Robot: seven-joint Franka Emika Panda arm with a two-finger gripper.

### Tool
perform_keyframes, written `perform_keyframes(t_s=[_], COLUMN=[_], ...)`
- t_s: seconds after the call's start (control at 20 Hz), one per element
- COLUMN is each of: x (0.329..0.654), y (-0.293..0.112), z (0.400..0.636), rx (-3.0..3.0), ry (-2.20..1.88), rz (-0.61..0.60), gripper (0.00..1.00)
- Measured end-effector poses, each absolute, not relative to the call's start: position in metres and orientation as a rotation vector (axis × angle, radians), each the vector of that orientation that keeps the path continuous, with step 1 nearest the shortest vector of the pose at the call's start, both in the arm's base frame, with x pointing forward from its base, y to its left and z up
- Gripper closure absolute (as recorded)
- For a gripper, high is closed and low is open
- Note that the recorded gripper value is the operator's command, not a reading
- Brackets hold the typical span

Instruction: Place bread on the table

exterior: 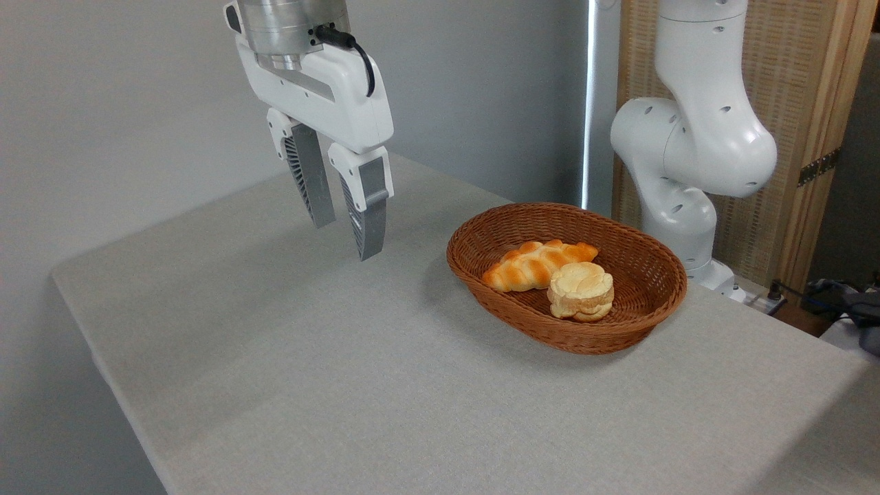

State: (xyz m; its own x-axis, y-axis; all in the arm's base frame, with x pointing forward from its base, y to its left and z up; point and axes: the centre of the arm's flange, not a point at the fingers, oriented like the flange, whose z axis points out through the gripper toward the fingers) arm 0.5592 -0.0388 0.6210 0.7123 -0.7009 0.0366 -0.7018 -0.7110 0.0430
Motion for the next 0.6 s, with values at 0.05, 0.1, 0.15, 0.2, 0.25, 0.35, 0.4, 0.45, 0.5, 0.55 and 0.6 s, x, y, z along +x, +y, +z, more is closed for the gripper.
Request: perform_keyframes(t_s=[0.05, 0.1, 0.15, 0.2, 0.25, 0.35, 0.4, 0.45, 0.5, 0.55, 0.6], x=[0.5599, 0.5599, 0.5599, 0.56, 0.56, 0.56, 0.56, 0.56, 0.56, 0.56, 0.5599], y=[-0.0388, -0.0388, -0.0387, -0.0387, -0.0387, -0.0387, -0.0387, -0.0387, -0.0387, -0.0387, -0.0387], z=[0.6196, 0.6196, 0.6195, 0.6193, 0.6192, 0.6191, 0.6191, 0.6189, 0.6187, 0.6183, 0.6177], rx=[2.856, 2.856, 2.856, 2.856, 2.856, 2.856, 2.856, 2.856, 2.856, 2.856, 2.855], ry=[-1.171, -1.171, -1.17, -1.17, -1.17, -1.17, -1.17, -1.17, -1.17, -1.17, -1.17], rz=[0.024, 0.023, 0.023, 0.023, 0.022, 0.022, 0.022, 0.021, 0.021, 0.02, 0.017], gripper=[0.0, 0.0, 0.0, 0.0, 0.0, 0.0, 0.0, 0.0, 0.0, 0.0, 0.0])
